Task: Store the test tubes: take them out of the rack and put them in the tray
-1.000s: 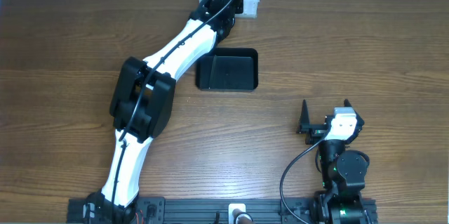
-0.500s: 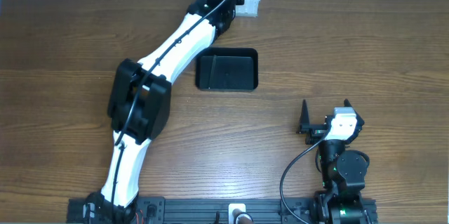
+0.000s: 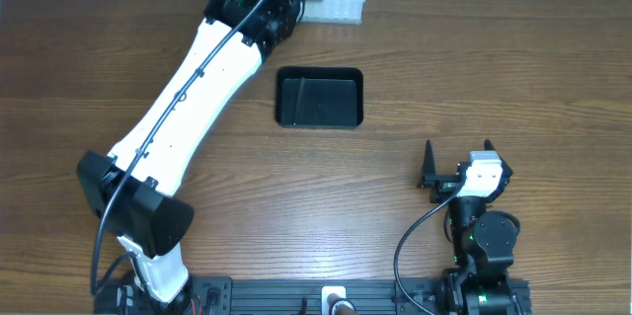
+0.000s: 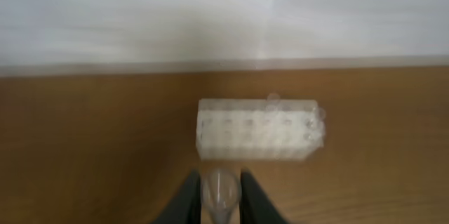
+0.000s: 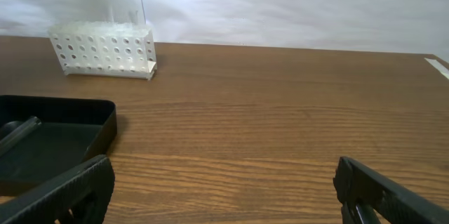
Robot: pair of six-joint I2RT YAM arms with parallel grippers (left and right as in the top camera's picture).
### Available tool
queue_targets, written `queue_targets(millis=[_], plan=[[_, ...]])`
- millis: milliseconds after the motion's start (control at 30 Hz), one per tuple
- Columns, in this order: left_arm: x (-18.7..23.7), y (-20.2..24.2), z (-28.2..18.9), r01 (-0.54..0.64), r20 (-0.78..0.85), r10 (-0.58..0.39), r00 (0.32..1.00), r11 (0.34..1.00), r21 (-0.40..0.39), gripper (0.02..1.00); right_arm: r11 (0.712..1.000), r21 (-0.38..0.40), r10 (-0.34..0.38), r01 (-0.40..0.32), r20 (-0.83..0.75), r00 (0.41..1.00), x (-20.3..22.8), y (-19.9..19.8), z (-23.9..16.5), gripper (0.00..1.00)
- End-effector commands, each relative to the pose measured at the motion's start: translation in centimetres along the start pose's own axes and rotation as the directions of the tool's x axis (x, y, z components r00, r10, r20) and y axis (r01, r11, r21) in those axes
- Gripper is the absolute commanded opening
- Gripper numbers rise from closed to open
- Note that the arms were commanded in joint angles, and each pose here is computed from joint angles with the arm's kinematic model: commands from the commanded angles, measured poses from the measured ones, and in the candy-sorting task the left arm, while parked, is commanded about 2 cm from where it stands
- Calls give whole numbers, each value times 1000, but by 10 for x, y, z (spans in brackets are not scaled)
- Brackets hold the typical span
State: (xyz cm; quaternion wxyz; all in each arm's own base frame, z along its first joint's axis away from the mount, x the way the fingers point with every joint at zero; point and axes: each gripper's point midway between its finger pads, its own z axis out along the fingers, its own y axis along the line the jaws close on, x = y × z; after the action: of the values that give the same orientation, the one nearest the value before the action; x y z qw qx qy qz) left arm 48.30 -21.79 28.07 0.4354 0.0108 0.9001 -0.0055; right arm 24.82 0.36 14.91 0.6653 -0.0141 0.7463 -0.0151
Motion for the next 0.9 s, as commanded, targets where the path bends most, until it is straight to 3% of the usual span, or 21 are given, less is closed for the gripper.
queue_targets(millis=[33, 367, 900], plan=[[84, -3, 25, 84, -246, -97, 964, 994, -66, 40, 1000, -13, -5, 5, -6, 1000, 3, 3, 0, 993], [179, -1, 55, -43, -443, -10, 896, 993, -109, 40, 1000, -13, -5, 5, -6, 1000, 3, 3, 0, 989], [215, -1, 79, -89, -519, 10, 855, 988, -128, 99, 1000, -13, -5, 5, -6, 1000, 3, 3, 0, 991]])
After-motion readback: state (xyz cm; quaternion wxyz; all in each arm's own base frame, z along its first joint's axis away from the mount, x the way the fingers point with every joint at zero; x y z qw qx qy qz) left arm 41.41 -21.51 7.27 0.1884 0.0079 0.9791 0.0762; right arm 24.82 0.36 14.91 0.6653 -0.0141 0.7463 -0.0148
